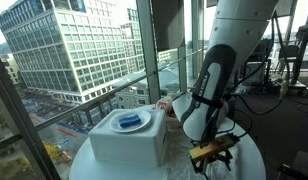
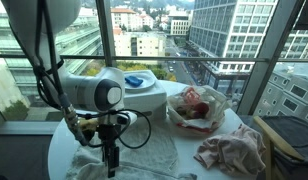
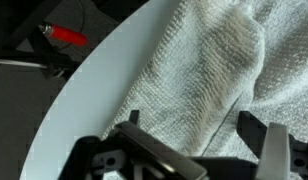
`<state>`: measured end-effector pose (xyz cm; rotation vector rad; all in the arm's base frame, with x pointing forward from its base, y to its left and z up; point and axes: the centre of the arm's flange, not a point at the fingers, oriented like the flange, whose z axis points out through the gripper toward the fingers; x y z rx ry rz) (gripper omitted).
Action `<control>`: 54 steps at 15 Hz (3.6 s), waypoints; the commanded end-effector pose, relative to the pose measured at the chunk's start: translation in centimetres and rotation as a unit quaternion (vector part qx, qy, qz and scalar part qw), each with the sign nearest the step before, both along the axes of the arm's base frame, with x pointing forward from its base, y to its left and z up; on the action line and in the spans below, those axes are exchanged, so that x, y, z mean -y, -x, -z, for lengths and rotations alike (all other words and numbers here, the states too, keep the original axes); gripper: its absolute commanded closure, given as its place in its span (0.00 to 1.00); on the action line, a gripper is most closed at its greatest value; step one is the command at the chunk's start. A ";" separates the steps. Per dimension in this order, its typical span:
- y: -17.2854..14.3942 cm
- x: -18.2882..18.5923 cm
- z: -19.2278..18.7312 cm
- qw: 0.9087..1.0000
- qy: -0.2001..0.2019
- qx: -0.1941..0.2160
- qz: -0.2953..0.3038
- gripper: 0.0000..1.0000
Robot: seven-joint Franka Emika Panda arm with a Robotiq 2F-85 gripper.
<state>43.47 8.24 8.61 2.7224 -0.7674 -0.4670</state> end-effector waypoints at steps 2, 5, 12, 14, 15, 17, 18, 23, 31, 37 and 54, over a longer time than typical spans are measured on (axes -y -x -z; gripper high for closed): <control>-1.3 -0.2 1.0 1.000 0.015 -0.009 0.011 0.00; -1.5 -0.3 1.8 1.000 0.019 -0.014 0.012 0.00; 0.2 -0.8 0.5 0.997 0.049 -0.047 0.034 0.00; 0.5 -0.8 0.4 0.996 0.059 -0.058 0.039 0.00; 0.6 -0.9 0.4 0.995 0.064 -0.059 0.039 0.00; 0.8 -1.1 0.1 0.995 0.077 -0.059 0.035 0.00; 0.8 -1.1 -0.1 0.994 0.085 -0.058 0.034 0.00; 1.1 -1.4 -1.3 0.991 0.123 -0.048 0.026 0.00; 0.0 -1.1 -0.2 0.991 0.122 -0.047 0.018 0.00; -0.1 -2.4 0.2 0.994 0.102 -0.032 0.006 0.00; -0.6 -3.4 1.1 0.996 0.085 -0.008 -0.011 0.00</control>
